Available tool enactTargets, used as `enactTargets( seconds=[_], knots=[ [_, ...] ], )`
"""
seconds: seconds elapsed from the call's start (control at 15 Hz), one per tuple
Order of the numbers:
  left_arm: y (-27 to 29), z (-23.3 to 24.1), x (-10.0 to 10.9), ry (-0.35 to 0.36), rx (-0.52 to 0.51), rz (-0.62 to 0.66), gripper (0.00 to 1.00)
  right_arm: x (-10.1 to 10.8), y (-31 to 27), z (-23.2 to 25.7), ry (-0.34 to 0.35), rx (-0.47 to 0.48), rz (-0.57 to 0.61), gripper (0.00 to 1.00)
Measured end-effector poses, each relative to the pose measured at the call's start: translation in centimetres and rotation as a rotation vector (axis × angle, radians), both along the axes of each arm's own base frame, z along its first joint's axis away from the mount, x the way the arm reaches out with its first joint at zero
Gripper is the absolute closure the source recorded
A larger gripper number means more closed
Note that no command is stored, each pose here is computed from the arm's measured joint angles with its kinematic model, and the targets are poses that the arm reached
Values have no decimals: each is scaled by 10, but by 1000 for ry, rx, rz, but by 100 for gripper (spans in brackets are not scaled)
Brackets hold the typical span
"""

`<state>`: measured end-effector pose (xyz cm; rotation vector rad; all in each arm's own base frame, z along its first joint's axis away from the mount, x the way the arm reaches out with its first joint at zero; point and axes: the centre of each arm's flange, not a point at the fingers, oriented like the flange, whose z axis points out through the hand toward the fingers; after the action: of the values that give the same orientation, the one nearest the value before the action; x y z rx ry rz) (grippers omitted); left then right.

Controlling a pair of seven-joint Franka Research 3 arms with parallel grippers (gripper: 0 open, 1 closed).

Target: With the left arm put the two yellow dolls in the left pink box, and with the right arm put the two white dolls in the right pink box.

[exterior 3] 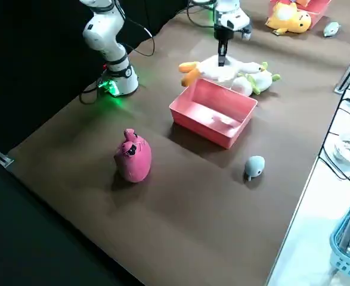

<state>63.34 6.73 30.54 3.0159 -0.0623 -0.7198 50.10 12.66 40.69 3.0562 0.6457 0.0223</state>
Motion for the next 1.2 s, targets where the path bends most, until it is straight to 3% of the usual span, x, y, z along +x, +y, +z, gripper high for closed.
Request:
enactTargets(
  seconds=[0.4,0.53,0.6,0.87,1.2],
  knots=[
    [3,-22,10,-45,-8,-13,86,21,-53,-21,-28,5,-109,90],
    [1,-23,11,-50,-7,-11,72,22,-59,-30,-13,2,-128,90],
    [-2,-18,14,-63,-8,-14,55,21,-64,-43,10,-2,-152,90],
    [-11,3,21,-103,-7,-23,19,20,-69,-72,61,-15,-197,90],
    [-57,55,24,-179,18,45,18,21,-75,-93,91,-22,-221,90]
  ],
)
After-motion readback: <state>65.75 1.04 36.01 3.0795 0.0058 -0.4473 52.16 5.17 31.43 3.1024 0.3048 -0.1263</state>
